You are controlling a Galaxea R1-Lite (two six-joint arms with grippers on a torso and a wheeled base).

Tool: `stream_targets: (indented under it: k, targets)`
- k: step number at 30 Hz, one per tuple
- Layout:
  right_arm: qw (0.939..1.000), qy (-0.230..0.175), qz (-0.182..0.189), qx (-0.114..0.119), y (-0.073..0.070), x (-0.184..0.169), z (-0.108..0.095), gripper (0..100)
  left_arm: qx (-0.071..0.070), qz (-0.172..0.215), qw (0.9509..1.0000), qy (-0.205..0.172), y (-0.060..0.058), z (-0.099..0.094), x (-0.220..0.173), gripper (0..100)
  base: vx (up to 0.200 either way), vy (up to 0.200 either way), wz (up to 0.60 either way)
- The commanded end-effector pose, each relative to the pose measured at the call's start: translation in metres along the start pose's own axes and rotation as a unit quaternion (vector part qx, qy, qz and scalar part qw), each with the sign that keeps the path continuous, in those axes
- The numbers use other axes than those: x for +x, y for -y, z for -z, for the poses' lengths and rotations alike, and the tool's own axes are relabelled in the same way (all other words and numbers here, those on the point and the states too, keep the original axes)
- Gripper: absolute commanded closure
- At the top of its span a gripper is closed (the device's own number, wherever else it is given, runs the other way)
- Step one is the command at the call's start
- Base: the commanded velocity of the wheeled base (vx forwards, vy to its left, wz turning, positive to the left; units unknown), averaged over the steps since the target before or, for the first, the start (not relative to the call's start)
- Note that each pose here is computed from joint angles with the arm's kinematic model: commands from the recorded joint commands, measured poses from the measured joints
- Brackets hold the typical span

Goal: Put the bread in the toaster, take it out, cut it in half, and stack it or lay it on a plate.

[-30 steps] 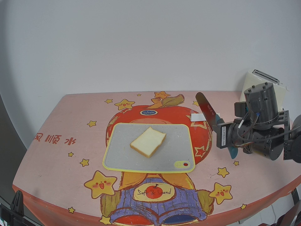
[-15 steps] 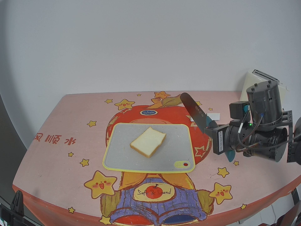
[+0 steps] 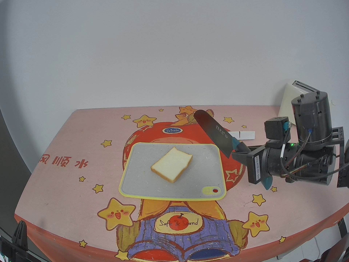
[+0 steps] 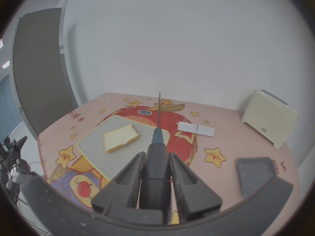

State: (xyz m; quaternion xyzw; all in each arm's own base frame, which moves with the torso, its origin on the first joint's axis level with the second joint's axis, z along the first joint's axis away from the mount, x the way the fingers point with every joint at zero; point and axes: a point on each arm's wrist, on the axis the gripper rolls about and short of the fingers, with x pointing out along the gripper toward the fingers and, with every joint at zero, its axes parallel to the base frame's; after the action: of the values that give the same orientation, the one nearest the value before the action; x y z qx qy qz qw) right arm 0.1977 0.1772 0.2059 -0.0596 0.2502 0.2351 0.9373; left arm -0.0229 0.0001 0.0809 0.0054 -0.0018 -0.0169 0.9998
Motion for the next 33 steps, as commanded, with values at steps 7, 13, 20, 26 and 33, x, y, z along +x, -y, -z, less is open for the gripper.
stream_targets:
  k: [7,13,20,26,33]
  targets:
    - [0.9997,0.019,-0.015,0.009,0.007,-0.015,-0.005,100,-0.001,-0.001,1.0,-0.008,0.0,0.005,0.001,100,0.0,0.0,0.0]
    - [0.9998,0.004,-0.015,-0.014,0.006,-0.012,0.003,100,-0.001,0.0,1.0,-0.008,0.0,0.005,0.001,100,0.0,0.0,0.0]
    - [0.9995,0.016,-0.021,-0.016,0.003,-0.015,-0.002,100,-0.001,-0.001,1.0,-0.008,0.0,0.005,0.001,100,0.0,0.0,0.0]
    - [0.9989,-0.007,-0.034,-0.032,0.0,-0.008,0.008,100,-0.001,-0.001,1.0,-0.008,0.0,0.005,0.001,100,0.0,0.0,0.0]
    - [0.9964,-0.01,-0.074,-0.04,-0.016,0.008,0.018,100,-0.001,-0.001,1.0,-0.007,0.0,0.005,0.001,100,0.0,0.0,0.0]
